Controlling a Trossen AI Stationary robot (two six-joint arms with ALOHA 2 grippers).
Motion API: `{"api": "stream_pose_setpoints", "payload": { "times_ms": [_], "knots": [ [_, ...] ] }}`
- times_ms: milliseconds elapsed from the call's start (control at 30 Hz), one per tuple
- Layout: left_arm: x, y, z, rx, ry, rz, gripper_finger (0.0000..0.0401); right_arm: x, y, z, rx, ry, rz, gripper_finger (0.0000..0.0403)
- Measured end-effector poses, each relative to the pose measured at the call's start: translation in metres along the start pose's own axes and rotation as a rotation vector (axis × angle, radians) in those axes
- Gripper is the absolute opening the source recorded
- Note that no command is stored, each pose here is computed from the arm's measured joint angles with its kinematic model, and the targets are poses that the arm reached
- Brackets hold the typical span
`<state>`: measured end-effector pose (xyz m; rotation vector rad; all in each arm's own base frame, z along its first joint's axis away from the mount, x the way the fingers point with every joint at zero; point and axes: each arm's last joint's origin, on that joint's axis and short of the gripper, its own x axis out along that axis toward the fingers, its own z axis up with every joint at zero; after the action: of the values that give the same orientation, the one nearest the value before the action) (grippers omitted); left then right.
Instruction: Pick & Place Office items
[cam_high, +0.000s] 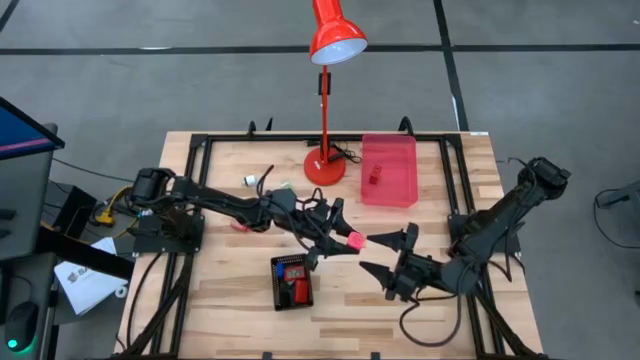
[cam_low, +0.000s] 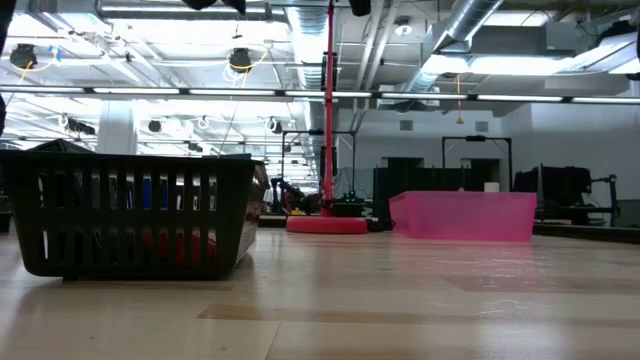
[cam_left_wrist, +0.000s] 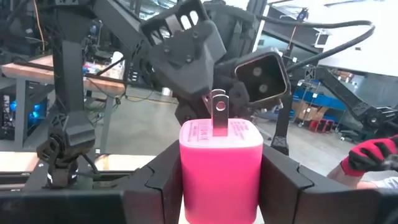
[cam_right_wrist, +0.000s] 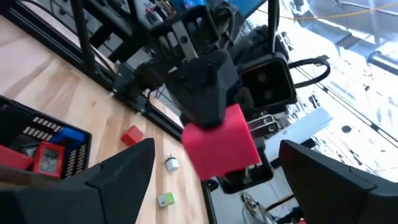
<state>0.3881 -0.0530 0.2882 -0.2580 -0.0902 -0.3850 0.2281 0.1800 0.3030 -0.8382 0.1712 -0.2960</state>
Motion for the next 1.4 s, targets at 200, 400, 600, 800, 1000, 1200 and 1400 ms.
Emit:
{"api": "stream_pose_setpoints", "payload": {
  "times_ms": [200,400,600,800,1000,1200,1400],
  "knots": [
    [0.0,0.0,0.0,0.003,-0.01,-0.002,0.0144,0.006,-0.002,-0.002,0.005,-0.021,0.021,0.0337],
    [0.0,0.0,0.001,0.005,-0.018,-0.004,0.0144,0.01,-0.004,-0.002,0.029,-0.041,0.031,0.0336],
    [0.0,0.0,0.001,0.005,-0.017,-0.003,0.0144,0.013,-0.006,-0.003,0.05,-0.035,0.023,0.0324],
    [0.0,0.0,0.001,0.005,-0.017,-0.002,0.0144,0.018,-0.008,-0.006,0.065,-0.02,0.009,0.03],
    [0.0,0.001,0.001,0.004,-0.014,-0.001,0.0144,0.019,-0.009,-0.006,0.079,-0.015,0.003,0.0265],
    [0.0,0.0,0.0,-0.004,-0.009,-0.011,0.0144,0.017,-0.009,-0.005,0.08,-0.019,0.007,0.0223],
    [0.0,0.0,0.001,-0.03,-0.014,-0.012,0.0144,0.007,-0.004,-0.002,0.048,-0.015,0.006,0.0213]
  ]
}}
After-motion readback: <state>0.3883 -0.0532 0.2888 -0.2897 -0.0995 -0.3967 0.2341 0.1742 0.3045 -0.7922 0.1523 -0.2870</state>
